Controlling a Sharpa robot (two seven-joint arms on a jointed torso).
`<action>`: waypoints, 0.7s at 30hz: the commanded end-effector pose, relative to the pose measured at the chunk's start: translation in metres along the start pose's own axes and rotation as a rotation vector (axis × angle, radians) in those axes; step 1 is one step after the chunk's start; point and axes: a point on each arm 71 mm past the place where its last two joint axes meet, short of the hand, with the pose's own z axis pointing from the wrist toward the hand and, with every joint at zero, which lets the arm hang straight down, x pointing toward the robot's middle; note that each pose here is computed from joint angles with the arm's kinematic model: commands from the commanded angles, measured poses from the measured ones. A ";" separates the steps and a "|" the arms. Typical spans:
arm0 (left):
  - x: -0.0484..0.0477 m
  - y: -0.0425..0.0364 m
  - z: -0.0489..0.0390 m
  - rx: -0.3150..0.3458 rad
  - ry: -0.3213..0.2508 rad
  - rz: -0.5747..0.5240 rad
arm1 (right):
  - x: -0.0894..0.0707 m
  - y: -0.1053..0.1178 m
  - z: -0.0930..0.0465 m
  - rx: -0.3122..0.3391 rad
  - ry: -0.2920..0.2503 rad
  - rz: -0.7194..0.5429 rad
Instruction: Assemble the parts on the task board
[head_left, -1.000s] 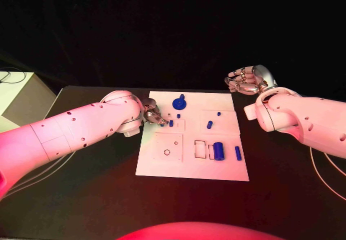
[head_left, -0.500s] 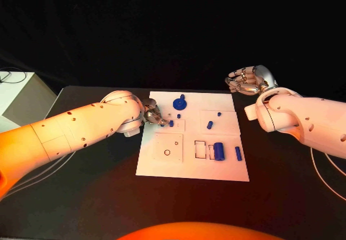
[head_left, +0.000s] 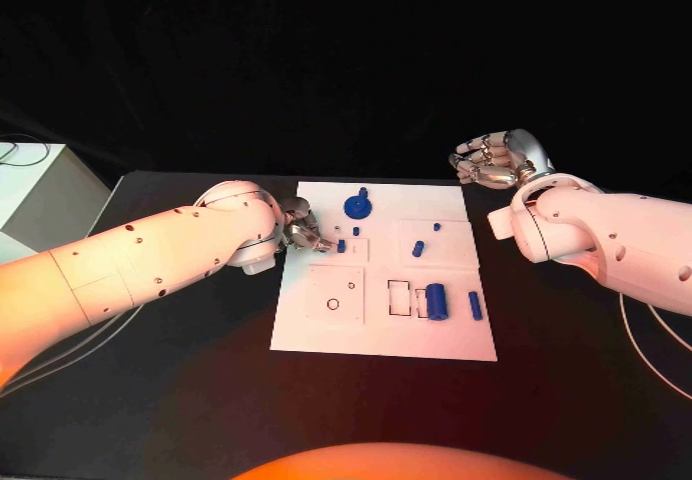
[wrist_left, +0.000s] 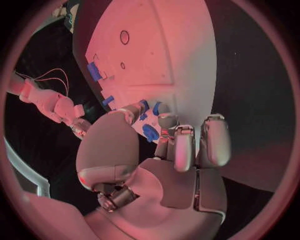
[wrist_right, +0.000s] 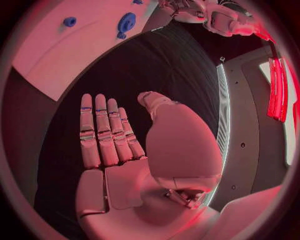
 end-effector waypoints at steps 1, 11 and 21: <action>0.0036 0.0007 -0.0014 0.001 0.022 0.022 | 0.001 0.001 0.000 -0.018 0.014 -0.006; 0.0037 0.0022 -0.0094 0.014 0.031 0.024 | 0.001 0.000 0.000 -0.016 0.015 -0.006; 0.0015 0.0036 -0.0217 0.037 0.031 0.018 | 0.001 -0.001 -0.001 -0.013 0.015 -0.006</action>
